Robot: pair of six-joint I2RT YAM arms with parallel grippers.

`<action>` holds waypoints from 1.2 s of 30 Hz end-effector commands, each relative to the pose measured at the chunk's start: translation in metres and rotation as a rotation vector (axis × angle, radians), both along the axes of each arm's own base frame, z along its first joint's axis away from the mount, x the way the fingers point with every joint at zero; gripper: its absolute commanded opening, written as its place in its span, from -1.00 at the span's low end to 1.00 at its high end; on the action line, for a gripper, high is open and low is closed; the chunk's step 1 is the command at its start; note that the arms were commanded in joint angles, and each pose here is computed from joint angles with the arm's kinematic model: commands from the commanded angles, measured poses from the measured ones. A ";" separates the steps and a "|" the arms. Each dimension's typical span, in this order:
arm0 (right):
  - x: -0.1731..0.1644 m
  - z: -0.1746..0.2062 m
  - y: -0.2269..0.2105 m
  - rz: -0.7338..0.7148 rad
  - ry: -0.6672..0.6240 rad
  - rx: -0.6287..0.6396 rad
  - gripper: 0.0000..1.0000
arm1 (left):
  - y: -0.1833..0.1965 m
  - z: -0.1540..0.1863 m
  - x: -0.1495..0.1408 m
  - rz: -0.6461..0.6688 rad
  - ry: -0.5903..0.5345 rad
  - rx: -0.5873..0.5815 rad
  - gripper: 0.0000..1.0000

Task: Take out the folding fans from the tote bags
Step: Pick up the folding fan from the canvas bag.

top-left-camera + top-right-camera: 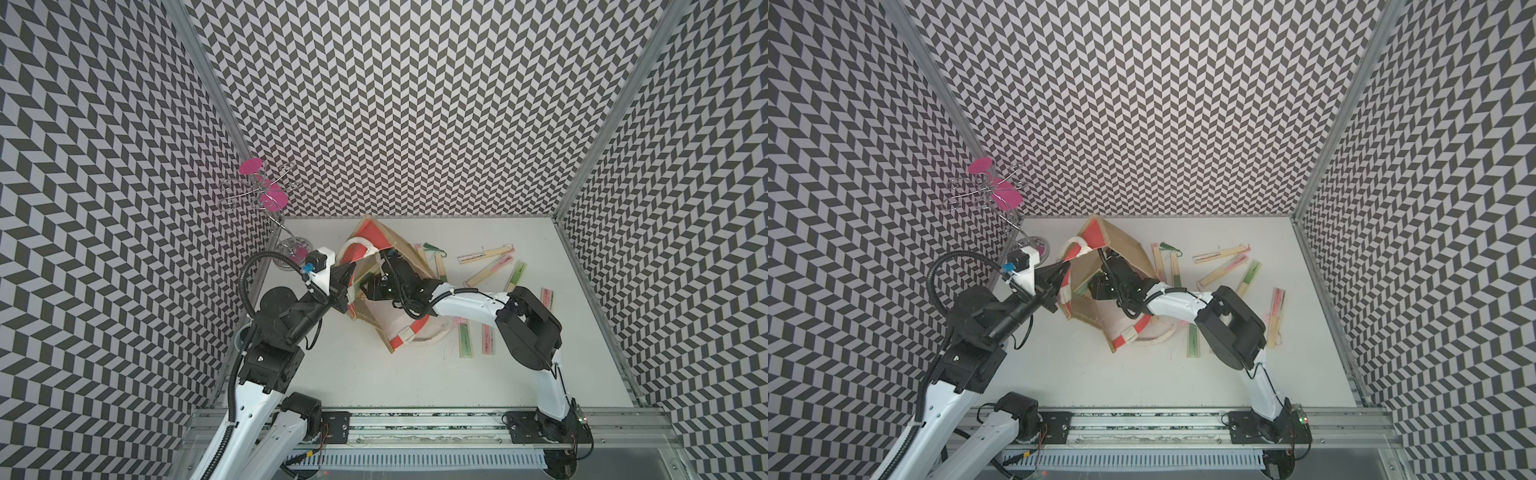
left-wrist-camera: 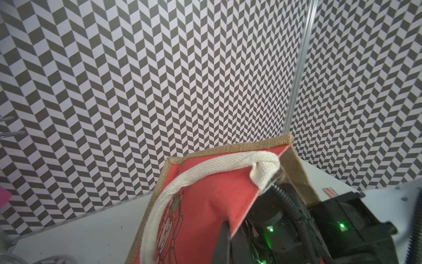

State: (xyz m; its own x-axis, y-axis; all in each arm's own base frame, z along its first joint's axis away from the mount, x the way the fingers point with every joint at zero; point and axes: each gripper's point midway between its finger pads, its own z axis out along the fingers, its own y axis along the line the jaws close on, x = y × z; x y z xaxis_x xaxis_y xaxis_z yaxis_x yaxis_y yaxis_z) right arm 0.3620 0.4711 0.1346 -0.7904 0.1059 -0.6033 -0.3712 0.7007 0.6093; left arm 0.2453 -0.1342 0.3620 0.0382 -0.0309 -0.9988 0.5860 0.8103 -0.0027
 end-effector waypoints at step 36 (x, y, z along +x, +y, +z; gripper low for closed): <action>0.020 0.092 -0.061 -0.205 -0.193 0.279 -0.51 | -0.029 0.027 -0.091 -0.338 -0.384 0.092 -1.00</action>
